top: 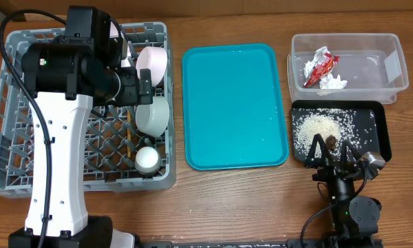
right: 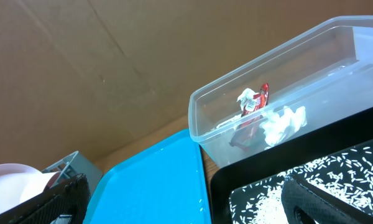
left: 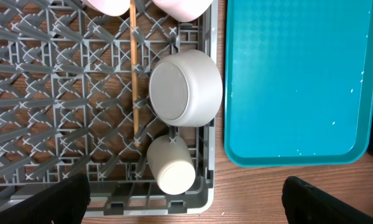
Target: Sort waste into correct bins and load items into the dishwasher
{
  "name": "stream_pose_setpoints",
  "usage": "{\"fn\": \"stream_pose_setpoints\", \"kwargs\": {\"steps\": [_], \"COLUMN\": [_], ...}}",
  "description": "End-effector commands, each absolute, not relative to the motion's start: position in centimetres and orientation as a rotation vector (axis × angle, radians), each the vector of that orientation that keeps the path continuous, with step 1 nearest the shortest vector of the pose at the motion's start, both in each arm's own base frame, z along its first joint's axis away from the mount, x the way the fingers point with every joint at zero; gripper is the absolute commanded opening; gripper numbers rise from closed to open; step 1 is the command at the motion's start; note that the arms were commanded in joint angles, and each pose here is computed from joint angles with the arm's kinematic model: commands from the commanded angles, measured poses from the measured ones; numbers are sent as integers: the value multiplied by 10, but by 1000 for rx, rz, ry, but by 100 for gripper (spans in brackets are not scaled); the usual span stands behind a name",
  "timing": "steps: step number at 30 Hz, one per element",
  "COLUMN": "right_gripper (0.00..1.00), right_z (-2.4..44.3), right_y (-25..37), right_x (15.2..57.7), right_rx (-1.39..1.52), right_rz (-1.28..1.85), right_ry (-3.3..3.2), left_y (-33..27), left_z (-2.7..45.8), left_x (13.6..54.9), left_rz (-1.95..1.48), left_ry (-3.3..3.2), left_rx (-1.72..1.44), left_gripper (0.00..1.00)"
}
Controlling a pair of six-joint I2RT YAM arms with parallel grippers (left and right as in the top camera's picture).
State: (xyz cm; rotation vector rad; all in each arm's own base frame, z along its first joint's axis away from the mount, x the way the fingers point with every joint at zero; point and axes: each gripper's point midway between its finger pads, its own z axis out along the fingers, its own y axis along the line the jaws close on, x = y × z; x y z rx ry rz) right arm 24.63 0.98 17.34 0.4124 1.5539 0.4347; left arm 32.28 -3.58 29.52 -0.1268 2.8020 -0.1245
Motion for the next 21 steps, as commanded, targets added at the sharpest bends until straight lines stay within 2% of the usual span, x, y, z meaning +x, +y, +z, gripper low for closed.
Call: {"fn": "stream_pose_setpoints", "kwargs": {"steps": [1,21], "right_gripper": [100,100], "right_z": [172,172], "right_y": [9,9], "right_x": [246,246], "right_rx": [409,409], "right_rz": [428,428], "right_ry": [1547,1547], "left_y": [-37,-24], "left_z": [296,304], "left_x": [325,330], "left_rz": [-138,-56], "left_ry": [2797,2745], "left_rx": [-143,-161], "left_gripper": [100,100]}}
